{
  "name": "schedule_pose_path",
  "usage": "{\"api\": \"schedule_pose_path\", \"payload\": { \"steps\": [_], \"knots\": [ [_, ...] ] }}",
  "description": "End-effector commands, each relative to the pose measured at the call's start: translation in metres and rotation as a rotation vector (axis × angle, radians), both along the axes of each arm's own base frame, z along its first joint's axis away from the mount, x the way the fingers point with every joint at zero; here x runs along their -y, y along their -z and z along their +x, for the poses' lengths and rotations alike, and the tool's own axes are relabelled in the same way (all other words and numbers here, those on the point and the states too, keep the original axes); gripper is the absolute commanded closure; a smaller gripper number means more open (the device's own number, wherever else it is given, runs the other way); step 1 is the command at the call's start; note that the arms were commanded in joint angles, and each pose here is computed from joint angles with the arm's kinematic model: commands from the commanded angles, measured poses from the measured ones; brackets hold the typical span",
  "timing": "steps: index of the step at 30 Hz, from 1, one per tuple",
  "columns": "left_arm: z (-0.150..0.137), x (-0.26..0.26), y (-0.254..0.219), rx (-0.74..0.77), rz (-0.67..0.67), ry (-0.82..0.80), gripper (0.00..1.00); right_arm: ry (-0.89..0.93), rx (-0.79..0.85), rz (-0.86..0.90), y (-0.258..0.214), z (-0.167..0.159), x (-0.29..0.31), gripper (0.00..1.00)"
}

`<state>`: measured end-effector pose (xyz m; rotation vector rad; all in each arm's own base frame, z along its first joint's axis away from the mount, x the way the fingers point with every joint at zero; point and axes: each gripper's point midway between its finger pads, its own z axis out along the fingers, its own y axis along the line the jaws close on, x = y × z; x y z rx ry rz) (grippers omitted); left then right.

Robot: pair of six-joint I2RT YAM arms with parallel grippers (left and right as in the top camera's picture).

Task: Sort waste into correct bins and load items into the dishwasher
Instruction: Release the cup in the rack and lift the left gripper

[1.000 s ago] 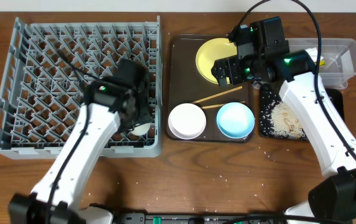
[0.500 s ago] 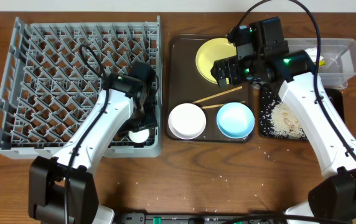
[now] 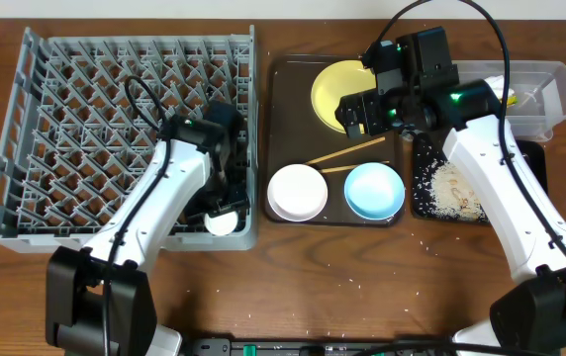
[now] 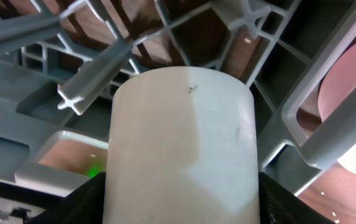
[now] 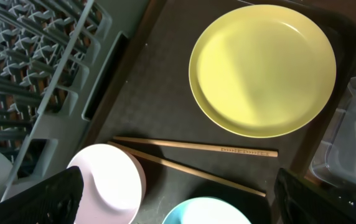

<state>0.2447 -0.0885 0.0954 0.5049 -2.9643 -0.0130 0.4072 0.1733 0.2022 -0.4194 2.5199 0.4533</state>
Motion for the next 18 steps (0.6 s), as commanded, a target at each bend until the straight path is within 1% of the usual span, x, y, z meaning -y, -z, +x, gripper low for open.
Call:
{"api": "schedule_pose_path", "payload": {
  "steps": [1, 2, 4, 6, 10, 13, 18],
  "knots": [
    [-0.01, 0.014, -0.002, -0.062, -0.074, -0.012, 0.37, -0.019, 0.011, -0.008, -0.002, -0.001, -0.005, 0.04],
    [-0.009, 0.014, -0.002, -0.059, -0.077, -0.013, 0.31, -0.023, 0.011, -0.008, -0.002, -0.002, -0.006, 0.04],
    [-0.006, 0.013, -0.001, -0.046, -0.077, -0.016, 0.15, -0.033, 0.012, -0.009, -0.002, -0.003, -0.01, 0.04],
    [0.0, 0.013, 0.0, -0.024, -0.083, -0.022, 0.08, -0.041, 0.012, -0.009, -0.002, -0.005, -0.013, 0.04],
    [0.016, 0.01, 0.0, 0.03, -0.097, -0.042, 0.06, -0.043, 0.013, -0.012, -0.002, -0.005, -0.015, 0.04],
    [0.03, 0.007, -0.009, 0.076, -0.112, -0.047, 0.06, -0.042, 0.021, -0.011, -0.003, -0.004, -0.015, 0.03],
    [0.064, 0.017, -0.049, 0.225, -0.154, 0.061, 0.06, -0.031, 0.05, -0.001, -0.01, 0.002, -0.012, 0.01]
  ]
}}
